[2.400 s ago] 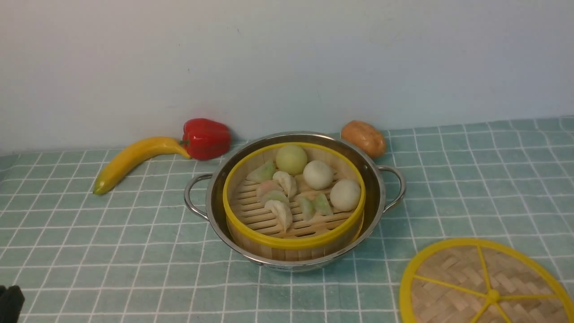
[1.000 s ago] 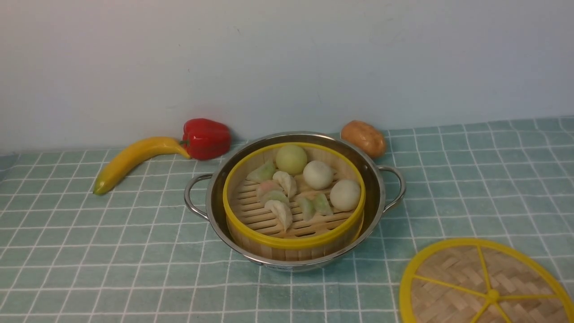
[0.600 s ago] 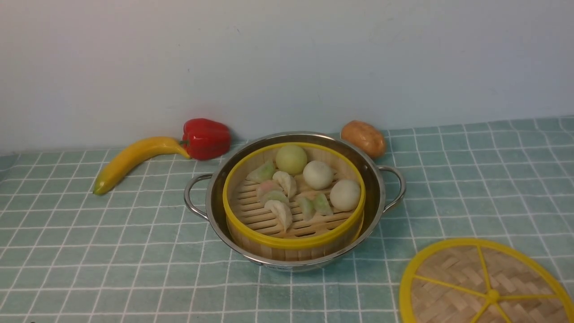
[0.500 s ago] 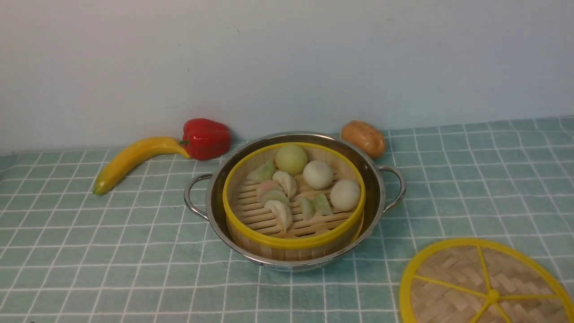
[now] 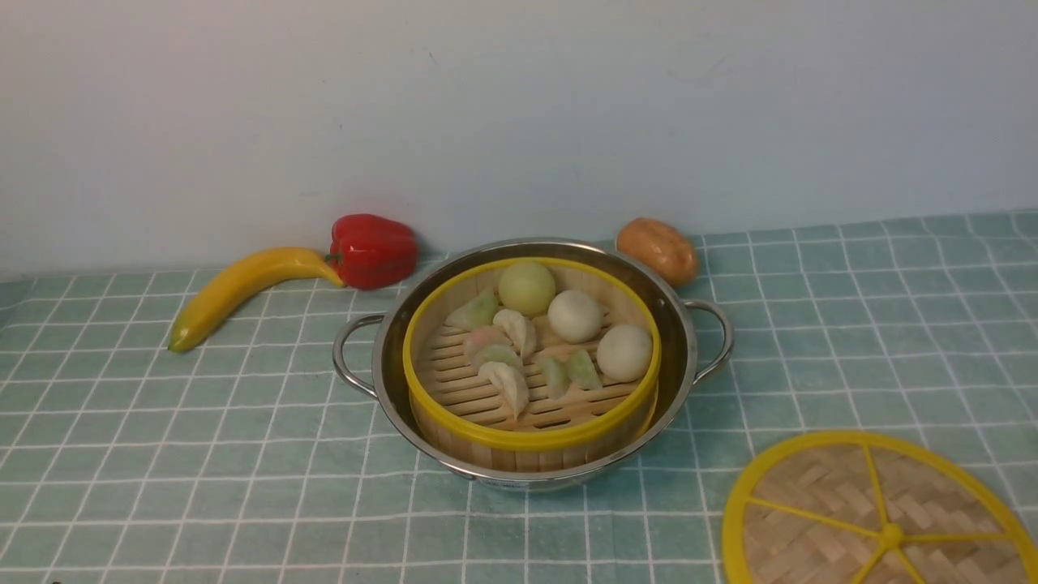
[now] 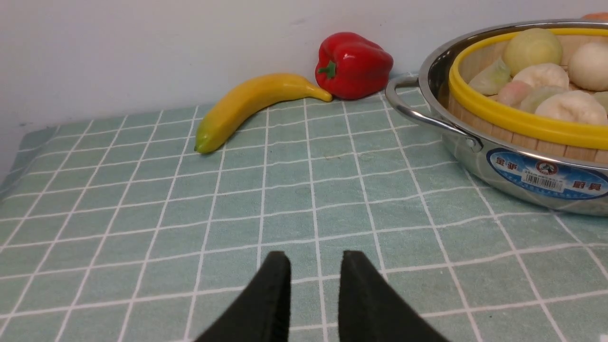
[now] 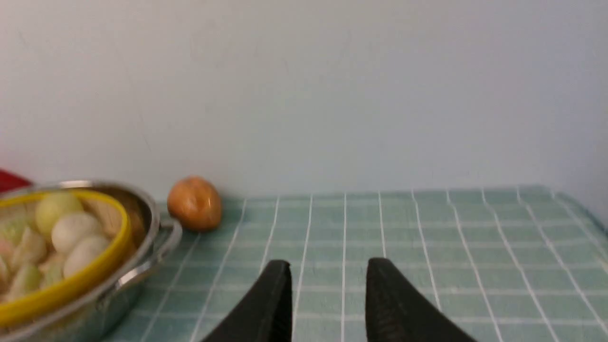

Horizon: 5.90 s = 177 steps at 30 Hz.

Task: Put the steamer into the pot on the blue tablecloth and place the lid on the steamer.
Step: 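Move the gripper down to the bamboo steamer lid and grasp its center knob, then place the bamboo steamer lid onto the steamer basket in the pot with the right gripper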

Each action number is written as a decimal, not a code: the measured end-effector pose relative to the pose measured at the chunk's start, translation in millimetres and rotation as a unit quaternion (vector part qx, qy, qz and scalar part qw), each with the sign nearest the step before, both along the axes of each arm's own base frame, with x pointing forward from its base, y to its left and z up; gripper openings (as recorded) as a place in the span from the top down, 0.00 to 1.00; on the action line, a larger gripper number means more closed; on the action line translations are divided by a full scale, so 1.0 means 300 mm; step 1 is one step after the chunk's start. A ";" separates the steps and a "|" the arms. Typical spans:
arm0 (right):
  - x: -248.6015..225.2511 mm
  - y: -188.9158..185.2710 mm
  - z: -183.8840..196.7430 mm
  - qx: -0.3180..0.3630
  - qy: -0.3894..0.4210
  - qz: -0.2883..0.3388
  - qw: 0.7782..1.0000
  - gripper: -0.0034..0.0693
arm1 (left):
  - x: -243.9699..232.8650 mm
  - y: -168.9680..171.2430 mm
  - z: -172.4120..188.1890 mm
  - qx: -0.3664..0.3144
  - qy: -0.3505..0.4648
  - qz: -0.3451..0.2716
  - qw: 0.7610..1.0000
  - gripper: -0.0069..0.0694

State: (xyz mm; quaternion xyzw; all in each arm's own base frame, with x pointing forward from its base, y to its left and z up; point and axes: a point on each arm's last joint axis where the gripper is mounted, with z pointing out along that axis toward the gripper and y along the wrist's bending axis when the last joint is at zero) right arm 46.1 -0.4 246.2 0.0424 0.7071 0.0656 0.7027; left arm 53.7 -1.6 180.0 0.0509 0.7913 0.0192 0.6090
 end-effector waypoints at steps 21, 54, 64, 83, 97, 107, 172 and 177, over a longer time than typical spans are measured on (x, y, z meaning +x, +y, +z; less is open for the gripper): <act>-0.140 0.063 0.268 0.087 0.144 0.115 0.979 0.62 | 0.000 0.000 0.000 0.000 0.000 0.000 1.000 0.66; 0.694 0.228 -0.127 -0.148 0.639 0.210 0.725 0.62 | 0.000 0.000 0.000 0.000 0.000 0.000 1.000 0.65; 0.722 0.285 -0.192 -0.171 0.636 0.225 0.718 0.62 | 0.000 0.000 0.000 0.000 0.000 0.000 1.000 0.64; 0.740 0.274 -0.228 -0.184 0.652 0.200 0.708 0.72 | 0.000 0.000 0.000 0.000 0.000 0.000 1.000 0.60; 0.731 0.274 -0.170 -0.159 0.632 0.184 0.736 0.76 | 0.000 0.000 0.000 0.000 0.000 0.000 1.000 0.59; 0.661 0.251 0.223 -0.140 0.487 0.172 0.845 0.76 | 0.000 0.000 0.000 0.000 0.000 0.000 1.000 0.59; 1.127 0.875 0.004 -0.271 0.296 0.407 0.821 0.76 | 0.000 0.000 0.000 0.000 0.000 0.000 1.000 0.59; 1.125 0.875 0.005 -0.275 0.293 0.410 0.819 0.76 | 0.000 0.000 0.000 0.000 0.000 0.000 1.000 0.59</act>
